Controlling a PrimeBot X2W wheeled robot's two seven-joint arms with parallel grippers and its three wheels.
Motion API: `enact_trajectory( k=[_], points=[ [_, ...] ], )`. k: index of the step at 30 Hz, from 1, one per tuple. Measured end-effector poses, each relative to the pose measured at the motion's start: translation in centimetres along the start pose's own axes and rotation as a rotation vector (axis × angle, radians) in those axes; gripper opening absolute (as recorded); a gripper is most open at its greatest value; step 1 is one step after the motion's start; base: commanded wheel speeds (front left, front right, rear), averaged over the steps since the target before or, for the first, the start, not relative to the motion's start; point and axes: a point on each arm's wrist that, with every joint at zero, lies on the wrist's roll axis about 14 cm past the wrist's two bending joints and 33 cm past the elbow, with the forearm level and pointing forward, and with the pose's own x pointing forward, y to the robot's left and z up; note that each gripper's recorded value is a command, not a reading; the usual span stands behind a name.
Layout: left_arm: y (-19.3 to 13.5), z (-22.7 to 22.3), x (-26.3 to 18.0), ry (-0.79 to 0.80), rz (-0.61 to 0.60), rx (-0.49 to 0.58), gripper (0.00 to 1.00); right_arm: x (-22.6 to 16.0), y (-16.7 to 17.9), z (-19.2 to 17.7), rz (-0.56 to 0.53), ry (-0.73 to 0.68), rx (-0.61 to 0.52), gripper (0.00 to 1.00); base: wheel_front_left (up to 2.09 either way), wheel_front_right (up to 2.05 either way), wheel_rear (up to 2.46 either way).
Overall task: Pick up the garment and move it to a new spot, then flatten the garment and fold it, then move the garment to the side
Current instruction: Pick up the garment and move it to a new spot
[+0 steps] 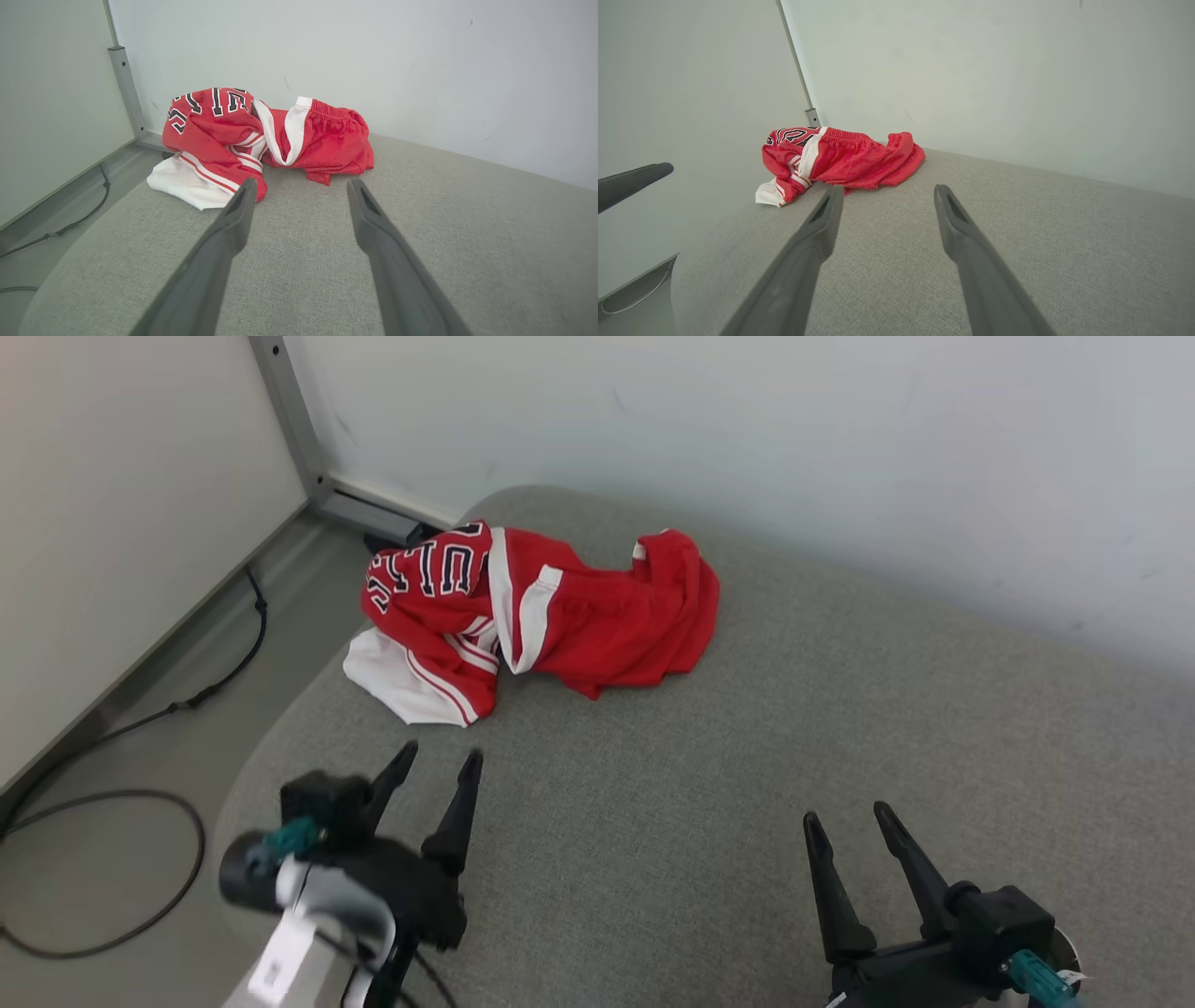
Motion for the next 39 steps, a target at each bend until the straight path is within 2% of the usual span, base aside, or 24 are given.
enact_trajectory(
  k=[5, 10, 18, 22, 31, 38, 39],
  points=[
    [-0.6, 1.5, 4.2, 0.061, -0.030, 0.047, 1.00, 0.0, -0.7, -0.3, 0.015, 0.009, 0.019, 1.00, 0.00, 0.00, 0.00],
    [1.4, 0.3, 6.3, 0.162, 0.023, 0.067, 1.00, 0.1, -0.8, -0.3, 0.031, 0.014, 0.031, 1.00, 0.00, 0.00, 0.00],
    [1.3, -0.8, 10.8, 0.254, 0.020, 0.088, 1.00, -1.2, -4.4, 0.1, -0.058, 0.011, 0.030, 1.00, 0.00, 0.00, 0.00],
    [1.7, -2.4, 12.4, 0.312, 0.035, 0.066, 1.00, -1.7, -5.9, -0.3, -0.095, 0.035, 0.032, 1.00, 0.00, 0.00, 0.00],
    [3.8, -5.6, 16.4, 0.408, 0.107, 0.099, 1.00, -0.9, -7.5, -0.4, -0.111, 0.042, 0.059, 1.00, 0.00, 0.00, 0.00],
    [1.9, -9.1, 19.8, 0.482, 0.076, 0.113, 1.00, -0.8, -11.2, -1.2, -0.193, 0.058, 0.045, 1.00, 0.00, 0.00, 0.00],
    [1.4, -9.6, 20.2, 0.492, 0.068, 0.112, 0.45, -0.8, -11.9, -1.2, -0.209, 0.056, 0.038, 1.00, 0.00, 0.00, 0.00]
  ],
)
